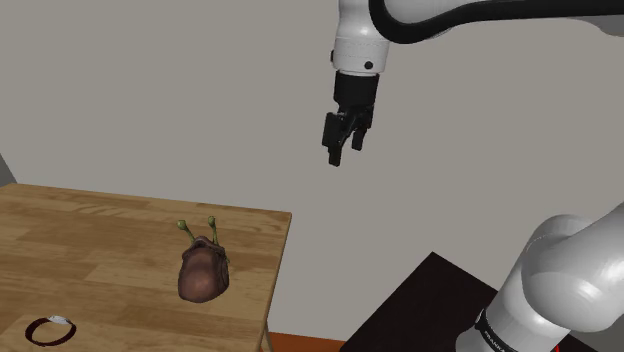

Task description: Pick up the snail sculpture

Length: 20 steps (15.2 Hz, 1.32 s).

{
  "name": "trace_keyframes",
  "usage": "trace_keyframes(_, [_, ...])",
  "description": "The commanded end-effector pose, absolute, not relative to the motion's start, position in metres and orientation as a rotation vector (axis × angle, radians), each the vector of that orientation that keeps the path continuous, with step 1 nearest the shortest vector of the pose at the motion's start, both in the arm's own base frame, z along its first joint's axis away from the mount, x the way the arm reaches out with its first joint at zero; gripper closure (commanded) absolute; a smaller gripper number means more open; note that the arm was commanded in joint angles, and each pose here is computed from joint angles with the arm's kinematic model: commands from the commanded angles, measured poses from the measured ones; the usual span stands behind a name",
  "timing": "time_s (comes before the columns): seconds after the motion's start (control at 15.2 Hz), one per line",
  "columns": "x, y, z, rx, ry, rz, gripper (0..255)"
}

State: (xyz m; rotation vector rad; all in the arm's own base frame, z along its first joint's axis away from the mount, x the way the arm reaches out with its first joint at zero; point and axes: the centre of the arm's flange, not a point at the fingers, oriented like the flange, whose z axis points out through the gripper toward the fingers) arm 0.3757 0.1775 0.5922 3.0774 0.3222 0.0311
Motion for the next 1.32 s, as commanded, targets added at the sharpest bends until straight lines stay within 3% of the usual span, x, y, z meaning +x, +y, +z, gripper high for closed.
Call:
trace_keyframes(0.0, [0.389,0.201,0.584,3.061,0.337,0.037,0])
trace_keyframes(1.25, [0.501,0.427,0.501,2.897,0.465,0.079,0])
